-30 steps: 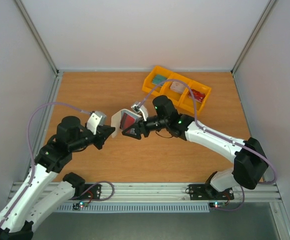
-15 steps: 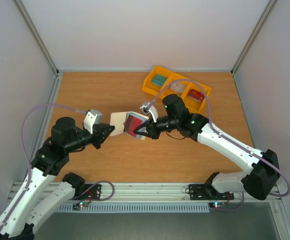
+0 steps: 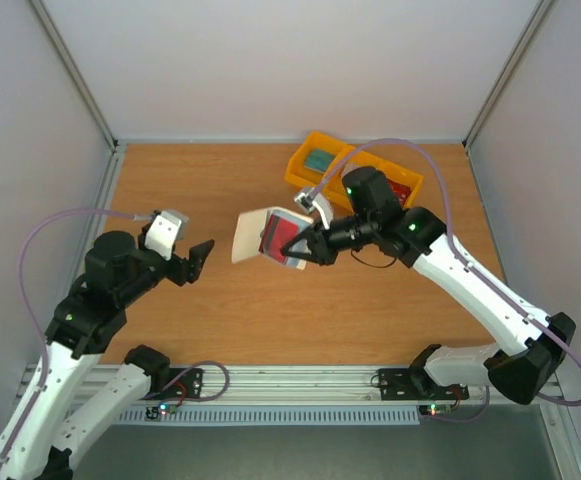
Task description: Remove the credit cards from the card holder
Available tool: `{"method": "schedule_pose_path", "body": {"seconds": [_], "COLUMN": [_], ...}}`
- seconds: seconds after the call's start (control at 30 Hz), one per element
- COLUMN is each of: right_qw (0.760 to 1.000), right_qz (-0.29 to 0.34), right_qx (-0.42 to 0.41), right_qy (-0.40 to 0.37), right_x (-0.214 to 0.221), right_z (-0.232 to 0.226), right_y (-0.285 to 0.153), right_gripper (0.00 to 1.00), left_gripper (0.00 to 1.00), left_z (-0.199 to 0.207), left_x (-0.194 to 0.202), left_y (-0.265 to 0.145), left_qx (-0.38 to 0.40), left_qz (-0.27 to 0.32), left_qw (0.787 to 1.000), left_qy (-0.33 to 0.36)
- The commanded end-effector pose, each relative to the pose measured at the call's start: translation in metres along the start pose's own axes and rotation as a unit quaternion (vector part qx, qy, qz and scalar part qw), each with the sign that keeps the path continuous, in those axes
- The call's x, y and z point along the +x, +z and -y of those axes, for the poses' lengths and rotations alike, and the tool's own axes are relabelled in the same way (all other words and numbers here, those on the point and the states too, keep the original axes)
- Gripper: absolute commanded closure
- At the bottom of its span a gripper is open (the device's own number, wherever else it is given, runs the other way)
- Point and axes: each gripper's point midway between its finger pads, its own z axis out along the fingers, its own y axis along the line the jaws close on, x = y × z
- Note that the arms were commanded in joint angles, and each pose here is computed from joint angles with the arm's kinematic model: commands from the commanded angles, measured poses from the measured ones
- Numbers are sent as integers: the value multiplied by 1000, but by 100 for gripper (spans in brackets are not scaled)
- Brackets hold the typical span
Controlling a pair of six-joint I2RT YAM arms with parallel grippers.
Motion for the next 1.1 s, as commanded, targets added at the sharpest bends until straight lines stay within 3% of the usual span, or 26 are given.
{"method": "schedule_pose_path", "body": {"seconds": [0.0, 0.13, 0.23, 0.37, 0.6, 0.7, 0.87, 1.07], "right_qw": [984, 968, 966, 968, 990, 995, 995, 990], "right_qz": [5, 17, 22, 9, -28, -34, -32, -29], "right_qx": [139, 206, 216, 215, 136, 92, 6, -67], "right_qy": [110, 144, 141, 126, 35, -22, -94, -124], "right_x": [-20, -24, -30, -30, -21, -13, -4, -9], "right_z": [37, 58, 57, 51, 16, -6, -42, -57], "right_y": [-17, -25, -23, -10, 0, -8, -21, -27], "right_gripper": [99, 99, 99, 99, 99, 99, 99, 99], "left_gripper": [23, 29, 43, 58, 59, 61, 74, 78], "left_z": [13, 71, 99, 109, 149, 152, 135, 130], "left_x": [-34, -32, -25, -28, -63, -72, -89, -80], "left_y": [-38, -73, -86, -64, -13, 9, 26, 16], "left_qx": [18, 179, 267, 324, 422, 436, 435, 449], "left_qz": [47, 59, 64, 15, -59, -99, -65, -44], "left_qw": [993, 969, 949, 942, 904, 892, 891, 888], "left_qy": [104, 158, 156, 84, 21, -59, -112, -90]}}
